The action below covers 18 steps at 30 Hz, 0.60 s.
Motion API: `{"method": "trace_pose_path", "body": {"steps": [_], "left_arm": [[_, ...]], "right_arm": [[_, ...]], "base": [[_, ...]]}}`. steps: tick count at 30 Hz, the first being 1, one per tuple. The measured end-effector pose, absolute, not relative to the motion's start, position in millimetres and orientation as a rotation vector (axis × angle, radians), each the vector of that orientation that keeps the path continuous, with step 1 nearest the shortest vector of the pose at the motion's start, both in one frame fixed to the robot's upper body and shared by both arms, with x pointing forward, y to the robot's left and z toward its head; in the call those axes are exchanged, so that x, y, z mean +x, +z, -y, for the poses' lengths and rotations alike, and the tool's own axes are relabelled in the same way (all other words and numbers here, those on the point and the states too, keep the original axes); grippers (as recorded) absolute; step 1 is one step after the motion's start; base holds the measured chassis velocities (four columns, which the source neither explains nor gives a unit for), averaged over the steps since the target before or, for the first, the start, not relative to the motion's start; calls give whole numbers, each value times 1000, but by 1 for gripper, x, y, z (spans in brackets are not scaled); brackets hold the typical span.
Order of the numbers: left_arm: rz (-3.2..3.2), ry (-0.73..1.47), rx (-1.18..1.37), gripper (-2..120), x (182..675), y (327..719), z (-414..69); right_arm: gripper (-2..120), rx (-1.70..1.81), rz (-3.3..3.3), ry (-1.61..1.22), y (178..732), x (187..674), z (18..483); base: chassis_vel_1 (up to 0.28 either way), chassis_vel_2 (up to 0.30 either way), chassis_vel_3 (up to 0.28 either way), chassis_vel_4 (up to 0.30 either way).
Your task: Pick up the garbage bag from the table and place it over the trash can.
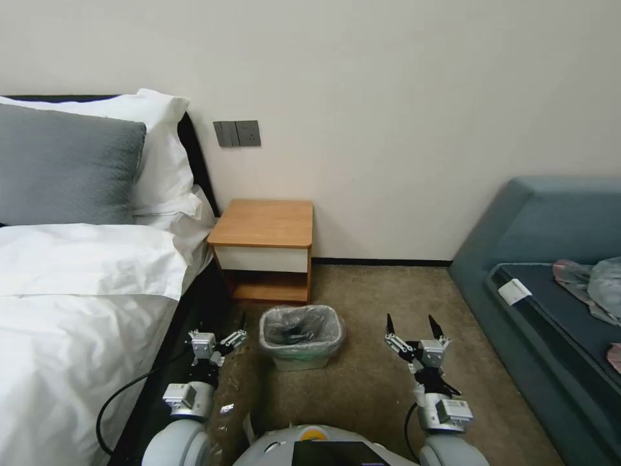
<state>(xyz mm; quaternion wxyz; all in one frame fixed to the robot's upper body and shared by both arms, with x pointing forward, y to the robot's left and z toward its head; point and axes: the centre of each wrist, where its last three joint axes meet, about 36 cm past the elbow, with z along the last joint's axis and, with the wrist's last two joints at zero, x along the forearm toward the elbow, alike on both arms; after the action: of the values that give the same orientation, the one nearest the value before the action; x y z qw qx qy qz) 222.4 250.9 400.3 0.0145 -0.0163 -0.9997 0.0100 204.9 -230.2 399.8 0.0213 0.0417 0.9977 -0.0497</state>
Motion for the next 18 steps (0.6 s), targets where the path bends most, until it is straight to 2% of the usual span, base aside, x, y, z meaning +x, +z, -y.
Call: {"method": "trace_pose_path", "body": {"steps": [18], "left_arm": [[3110,31,-51,100,223,400,-250]], "right_arm": [[100,127,-3092,-155,400,205,230]], "base": [[0,0,0,0]]}}
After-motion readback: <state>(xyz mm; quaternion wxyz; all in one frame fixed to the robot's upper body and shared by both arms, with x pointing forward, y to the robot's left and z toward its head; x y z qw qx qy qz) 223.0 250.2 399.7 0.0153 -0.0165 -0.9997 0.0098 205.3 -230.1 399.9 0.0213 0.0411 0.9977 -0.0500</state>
